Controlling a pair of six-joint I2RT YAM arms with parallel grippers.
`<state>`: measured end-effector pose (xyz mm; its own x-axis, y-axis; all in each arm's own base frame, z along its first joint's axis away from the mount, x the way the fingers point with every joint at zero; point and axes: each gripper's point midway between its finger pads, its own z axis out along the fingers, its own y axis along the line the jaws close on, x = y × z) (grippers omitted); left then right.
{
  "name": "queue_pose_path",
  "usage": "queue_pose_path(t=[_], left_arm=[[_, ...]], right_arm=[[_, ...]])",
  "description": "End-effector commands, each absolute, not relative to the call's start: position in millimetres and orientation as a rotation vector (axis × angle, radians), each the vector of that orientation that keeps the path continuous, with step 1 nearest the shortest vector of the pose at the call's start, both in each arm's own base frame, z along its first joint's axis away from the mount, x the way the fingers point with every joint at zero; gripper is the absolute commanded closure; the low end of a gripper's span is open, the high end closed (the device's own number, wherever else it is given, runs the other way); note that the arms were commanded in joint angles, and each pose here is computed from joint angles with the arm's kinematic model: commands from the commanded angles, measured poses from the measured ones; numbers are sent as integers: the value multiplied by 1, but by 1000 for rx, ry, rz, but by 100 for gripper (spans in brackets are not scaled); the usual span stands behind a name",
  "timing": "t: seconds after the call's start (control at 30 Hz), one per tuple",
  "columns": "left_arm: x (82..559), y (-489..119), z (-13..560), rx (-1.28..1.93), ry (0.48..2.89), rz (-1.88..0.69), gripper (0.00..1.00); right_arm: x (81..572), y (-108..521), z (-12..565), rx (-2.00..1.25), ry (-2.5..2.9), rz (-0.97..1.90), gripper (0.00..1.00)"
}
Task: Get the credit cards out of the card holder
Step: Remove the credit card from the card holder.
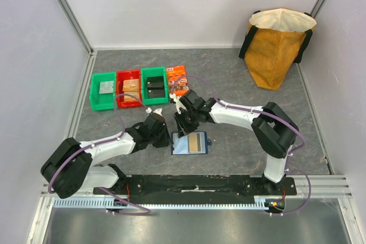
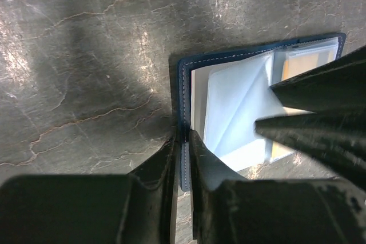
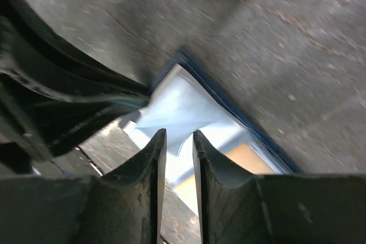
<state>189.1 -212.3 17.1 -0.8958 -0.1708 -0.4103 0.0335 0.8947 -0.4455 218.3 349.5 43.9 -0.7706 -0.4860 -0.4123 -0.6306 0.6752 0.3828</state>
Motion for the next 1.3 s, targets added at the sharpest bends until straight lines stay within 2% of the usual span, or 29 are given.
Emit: queue_pose_path(t=[0.0, 0.17, 0.4, 0.57, 0.7, 0.9, 1.27], left_arm=[[181, -210, 10, -131, 2641, -632, 83], [181, -206, 17, -170, 2606, -642, 76], [180, -206, 39, -163, 2556, -686, 53], [184, -210, 53, -150, 2514, -722, 39], [182, -218, 51, -126, 2545, -760, 35], [183, -220, 35, -127, 2588, -725, 37], [180, -224, 19, -157, 2629, -740, 58]], right_arm=[[214, 395, 67, -880, 2545, 1004, 64], [221, 392, 72, -872, 2520, 952, 51], [245, 341, 92, -861, 2464, 570, 38], [247, 313, 88, -841, 2473, 421, 38], [242, 302, 71, -837, 2513, 370, 39], [246, 289, 52, -822, 2533, 269, 42], [239, 285, 36, -811, 2595, 251, 39]])
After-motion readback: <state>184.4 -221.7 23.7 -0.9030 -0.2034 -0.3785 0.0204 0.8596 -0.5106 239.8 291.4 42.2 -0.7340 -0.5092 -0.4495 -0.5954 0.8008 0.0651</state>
